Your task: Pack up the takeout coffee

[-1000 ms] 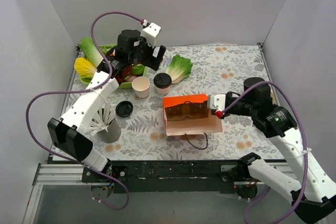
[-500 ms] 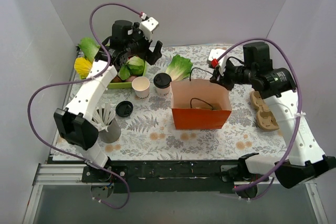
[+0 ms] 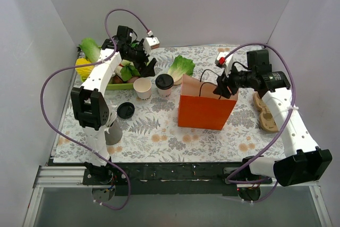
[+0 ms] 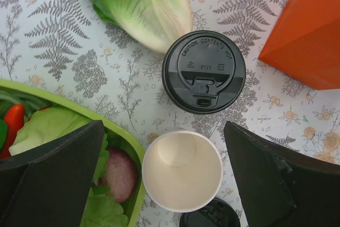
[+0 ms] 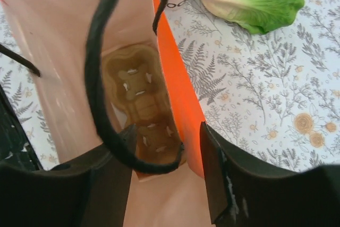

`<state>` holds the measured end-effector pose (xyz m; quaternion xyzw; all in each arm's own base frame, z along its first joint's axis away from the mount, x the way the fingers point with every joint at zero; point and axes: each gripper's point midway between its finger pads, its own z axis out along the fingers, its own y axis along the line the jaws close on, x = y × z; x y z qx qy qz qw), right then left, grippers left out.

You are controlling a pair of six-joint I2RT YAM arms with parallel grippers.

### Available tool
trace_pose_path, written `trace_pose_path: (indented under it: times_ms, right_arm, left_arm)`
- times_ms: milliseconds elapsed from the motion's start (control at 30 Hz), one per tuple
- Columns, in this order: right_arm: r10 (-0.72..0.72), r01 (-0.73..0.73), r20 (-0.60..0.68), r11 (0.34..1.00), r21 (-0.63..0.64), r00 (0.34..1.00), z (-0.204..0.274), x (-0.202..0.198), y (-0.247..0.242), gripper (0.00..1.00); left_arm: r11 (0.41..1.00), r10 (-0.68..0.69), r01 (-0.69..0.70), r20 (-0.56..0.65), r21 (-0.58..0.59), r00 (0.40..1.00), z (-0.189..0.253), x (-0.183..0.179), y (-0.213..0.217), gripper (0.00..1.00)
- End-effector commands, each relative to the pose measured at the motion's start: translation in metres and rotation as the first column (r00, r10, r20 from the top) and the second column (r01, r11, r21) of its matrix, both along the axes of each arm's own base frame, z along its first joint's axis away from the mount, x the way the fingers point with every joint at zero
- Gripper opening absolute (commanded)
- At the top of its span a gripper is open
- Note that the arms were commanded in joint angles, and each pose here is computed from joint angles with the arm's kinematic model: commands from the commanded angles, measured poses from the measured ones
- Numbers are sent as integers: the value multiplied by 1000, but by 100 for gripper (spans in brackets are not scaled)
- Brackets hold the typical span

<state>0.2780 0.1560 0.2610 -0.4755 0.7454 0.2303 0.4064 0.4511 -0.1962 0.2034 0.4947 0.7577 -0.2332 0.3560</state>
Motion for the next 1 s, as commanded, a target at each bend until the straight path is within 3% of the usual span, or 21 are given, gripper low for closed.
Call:
trace_pose_path:
  times_ms: [0,167,333,467,700,967]
  right_arm:
    - [-32,29,58,999,44,998,16,20,2,63]
    - [-133,131,23,988,79,991,15,39,-8,76]
    - [-146,149,-36,983,103,989,12,48,-15,79]
    - [-145,146,-21,985,87,989,14,59,-21,80]
    - [-141,143,-24,982,126,990,20,63,-23,80]
    - [-130,130,-8,982,135,991,24,57,-23,80]
  left_arm:
    - [991,-129,131,89,-15,988,22,-7,-13,98]
    - [983,-182,180,137,25,974,4,-9,-25,98]
    - [985,-171,171,125,12,977,-14,-10,-57,98]
    - [987,-156,162,153,-24,976,-16,-9,-71,98]
    - [989,-145,148,88,-24,985,-33,-7,-74,98]
    - [978,-208,208,38,9,977,-42,-17,-71,90]
